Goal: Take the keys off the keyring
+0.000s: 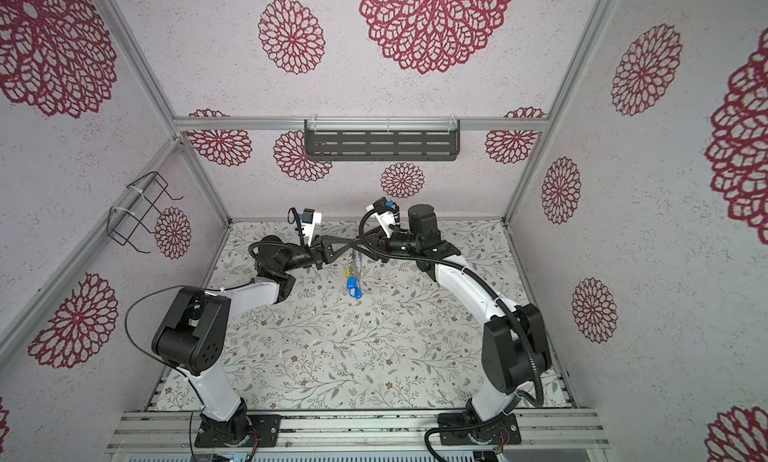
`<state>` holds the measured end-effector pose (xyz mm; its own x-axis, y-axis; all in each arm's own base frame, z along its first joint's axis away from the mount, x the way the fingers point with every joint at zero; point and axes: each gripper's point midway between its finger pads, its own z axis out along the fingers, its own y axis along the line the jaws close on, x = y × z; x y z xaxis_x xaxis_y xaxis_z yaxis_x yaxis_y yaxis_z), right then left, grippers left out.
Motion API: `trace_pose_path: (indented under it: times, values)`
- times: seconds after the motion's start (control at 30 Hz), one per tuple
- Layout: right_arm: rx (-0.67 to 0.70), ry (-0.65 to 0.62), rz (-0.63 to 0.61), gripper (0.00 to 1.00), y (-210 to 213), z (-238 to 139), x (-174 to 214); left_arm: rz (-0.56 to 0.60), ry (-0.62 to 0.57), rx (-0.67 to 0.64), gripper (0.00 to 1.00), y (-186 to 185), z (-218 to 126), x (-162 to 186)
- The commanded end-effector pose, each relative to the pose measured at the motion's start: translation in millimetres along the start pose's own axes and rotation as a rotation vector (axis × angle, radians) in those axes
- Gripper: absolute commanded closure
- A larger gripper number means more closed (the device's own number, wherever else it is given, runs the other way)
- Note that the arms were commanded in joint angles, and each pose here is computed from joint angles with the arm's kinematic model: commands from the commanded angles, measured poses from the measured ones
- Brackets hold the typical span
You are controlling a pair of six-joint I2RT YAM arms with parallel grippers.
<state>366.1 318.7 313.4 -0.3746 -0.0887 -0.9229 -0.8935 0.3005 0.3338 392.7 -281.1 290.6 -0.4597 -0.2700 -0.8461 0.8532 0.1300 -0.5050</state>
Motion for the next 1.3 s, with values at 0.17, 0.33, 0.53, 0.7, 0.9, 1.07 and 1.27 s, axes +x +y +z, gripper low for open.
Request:
trace_pose_path:
  times: [0.17, 0.33, 0.53, 0.7, 0.9, 1.07, 1.27]
  values:
    - [0.297, -0.058, -0.103, 0.44, -26, -34, 2, 0.041, -0.022, -0.049, 1.0, -7, -2, -18]
    - [0.291, -0.052, -0.085, 0.44, -28, -25, 11, 0.032, -0.033, -0.044, 1.0, -8, 0, -22]
    - [0.249, -0.066, -0.086, 0.43, -20, -3, 6, 0.009, -0.054, -0.061, 1.0, -5, 1, -27]
    - [0.263, -0.081, -0.101, 0.41, -23, 5, 1, -0.006, -0.054, -0.064, 1.0, -5, 2, -30]
    - [0.337, -0.135, -0.135, 0.4, -31, 6, -14, -0.013, -0.056, -0.053, 1.0, -9, 4, -32]
    - [0.356, -0.194, -0.183, 0.51, -23, 3, -28, -0.017, -0.065, -0.042, 1.0, -13, 4, -37]
    - [0.356, -0.18, -0.214, 0.74, -16, 6, -30, -0.027, -0.078, -0.012, 1.0, -19, 6, -45]
